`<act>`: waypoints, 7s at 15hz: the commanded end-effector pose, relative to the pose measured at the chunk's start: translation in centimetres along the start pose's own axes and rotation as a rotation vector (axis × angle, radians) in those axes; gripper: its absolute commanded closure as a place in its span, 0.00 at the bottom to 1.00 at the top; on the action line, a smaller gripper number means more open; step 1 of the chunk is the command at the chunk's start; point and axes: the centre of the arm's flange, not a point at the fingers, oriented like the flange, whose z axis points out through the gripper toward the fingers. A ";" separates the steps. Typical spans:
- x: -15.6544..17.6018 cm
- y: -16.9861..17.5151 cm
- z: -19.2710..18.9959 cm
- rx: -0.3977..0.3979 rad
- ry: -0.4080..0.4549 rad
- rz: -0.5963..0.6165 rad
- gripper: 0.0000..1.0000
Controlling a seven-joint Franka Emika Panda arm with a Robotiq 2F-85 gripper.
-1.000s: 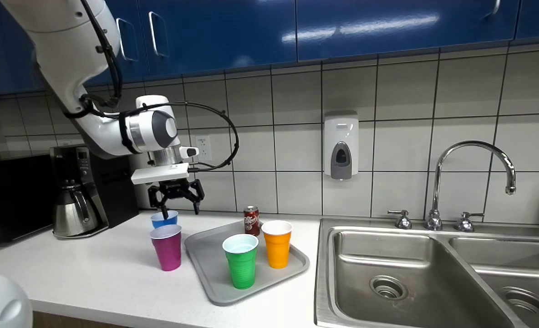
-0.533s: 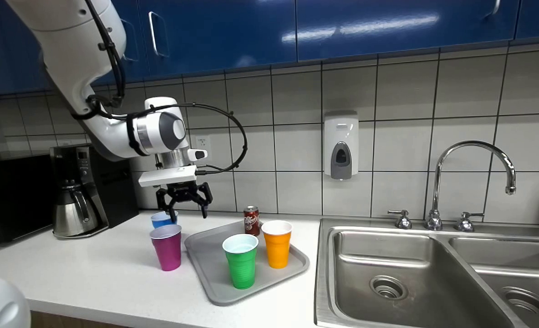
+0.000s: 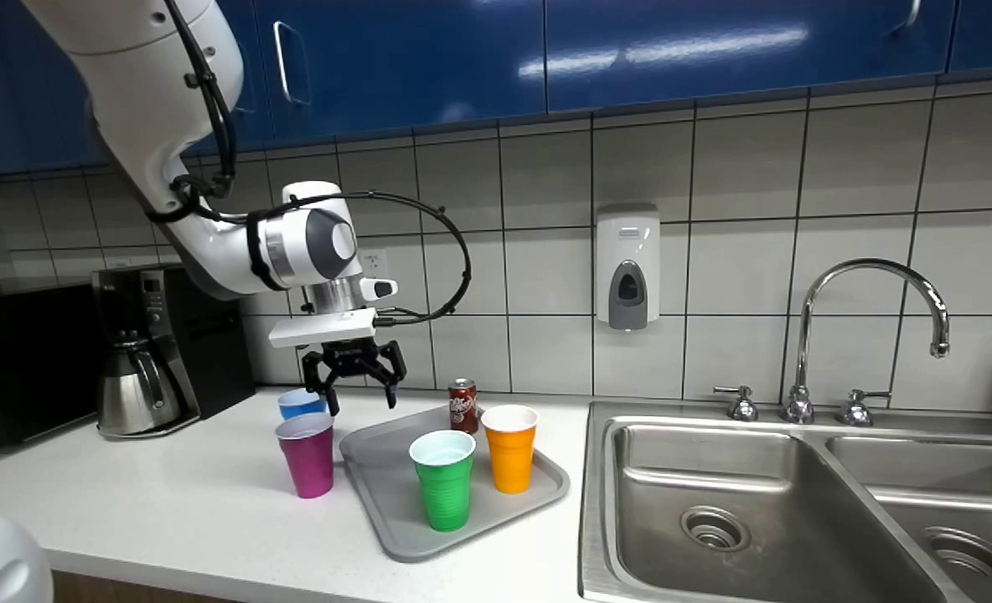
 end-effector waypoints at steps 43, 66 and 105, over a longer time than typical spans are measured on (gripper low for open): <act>-6.5 7.8 3.4 -0.071 -0.157 0.293 0.00; -4.2 8.9 5.4 -0.074 -0.172 0.287 1.00; -4.3 -2.1 -0.5 -0.049 -0.107 0.085 0.99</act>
